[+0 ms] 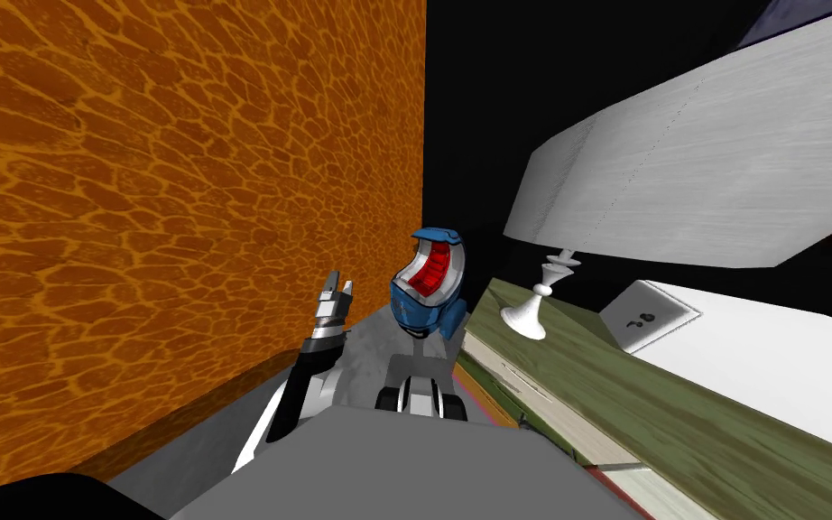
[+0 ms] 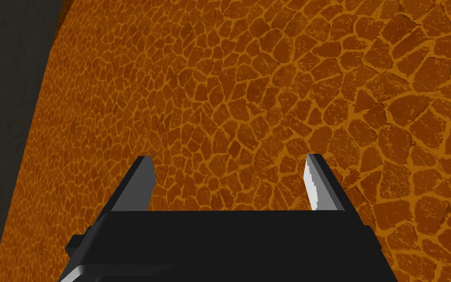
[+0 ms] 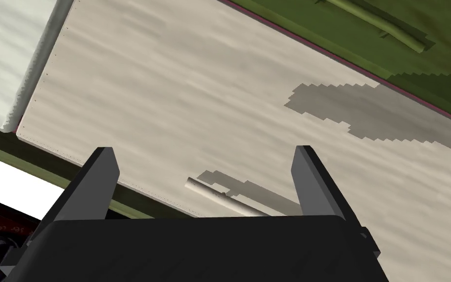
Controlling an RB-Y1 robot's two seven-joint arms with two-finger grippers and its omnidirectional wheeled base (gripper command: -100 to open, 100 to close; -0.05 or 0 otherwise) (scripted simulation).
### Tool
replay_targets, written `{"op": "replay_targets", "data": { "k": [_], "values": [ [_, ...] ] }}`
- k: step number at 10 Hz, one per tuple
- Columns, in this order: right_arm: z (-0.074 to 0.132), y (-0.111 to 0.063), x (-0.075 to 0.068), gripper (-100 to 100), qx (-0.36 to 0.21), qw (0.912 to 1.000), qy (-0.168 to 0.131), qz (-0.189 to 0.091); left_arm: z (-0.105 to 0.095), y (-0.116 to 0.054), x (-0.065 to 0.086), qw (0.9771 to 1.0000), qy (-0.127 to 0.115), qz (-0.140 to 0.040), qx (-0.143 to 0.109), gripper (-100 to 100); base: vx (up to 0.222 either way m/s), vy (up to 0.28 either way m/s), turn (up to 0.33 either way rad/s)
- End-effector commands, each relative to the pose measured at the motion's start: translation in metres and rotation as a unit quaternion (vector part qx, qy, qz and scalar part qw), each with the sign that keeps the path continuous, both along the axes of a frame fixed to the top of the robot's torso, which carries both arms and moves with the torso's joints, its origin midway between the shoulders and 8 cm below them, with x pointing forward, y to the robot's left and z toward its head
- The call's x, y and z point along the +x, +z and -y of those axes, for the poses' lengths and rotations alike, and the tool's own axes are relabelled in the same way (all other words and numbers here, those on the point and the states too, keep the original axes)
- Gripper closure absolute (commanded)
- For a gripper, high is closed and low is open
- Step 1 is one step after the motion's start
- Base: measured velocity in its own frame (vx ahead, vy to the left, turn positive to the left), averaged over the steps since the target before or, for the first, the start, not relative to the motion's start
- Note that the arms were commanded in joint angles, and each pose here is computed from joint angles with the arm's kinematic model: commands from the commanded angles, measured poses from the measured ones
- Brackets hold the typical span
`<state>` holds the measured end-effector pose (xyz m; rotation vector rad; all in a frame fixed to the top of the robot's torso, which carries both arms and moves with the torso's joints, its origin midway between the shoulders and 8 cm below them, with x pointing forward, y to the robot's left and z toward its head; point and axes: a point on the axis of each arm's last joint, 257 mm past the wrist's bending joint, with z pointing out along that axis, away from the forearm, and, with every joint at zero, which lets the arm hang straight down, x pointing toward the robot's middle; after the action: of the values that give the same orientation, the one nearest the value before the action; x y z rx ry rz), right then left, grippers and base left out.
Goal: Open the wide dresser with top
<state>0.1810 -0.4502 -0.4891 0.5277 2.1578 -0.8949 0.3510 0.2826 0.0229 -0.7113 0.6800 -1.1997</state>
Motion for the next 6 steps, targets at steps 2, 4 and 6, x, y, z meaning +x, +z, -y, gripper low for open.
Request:
{"op": "replay_targets", "data": {
  "k": [2, 4, 6],
  "values": [
    [0.011, 0.000, -0.029, -100, -0.063, 0.9971, -0.002, -0.042, 0.000, 0.000, 0.000, 1.0000, 0.000, 0.000, 0.000, 0, 0.018, -0.002, 0.086],
    [0.016, 0.004, -0.040, -100, -0.096, 0.9936, -0.002, -0.059, 0.000, 0.000, 0.000, 1.0000, 0.000, 0.000, 0.000, 0, 0.033, -0.003, 0.137],
    [0.021, 0.008, -0.050, -100, -0.132, 0.9882, 0.002, -0.077, 0.000, 0.000, 0.000, 1.0000, 0.000, 0.000, 0.000, 0, 0.038, -0.005, 0.119]
  ]
}}
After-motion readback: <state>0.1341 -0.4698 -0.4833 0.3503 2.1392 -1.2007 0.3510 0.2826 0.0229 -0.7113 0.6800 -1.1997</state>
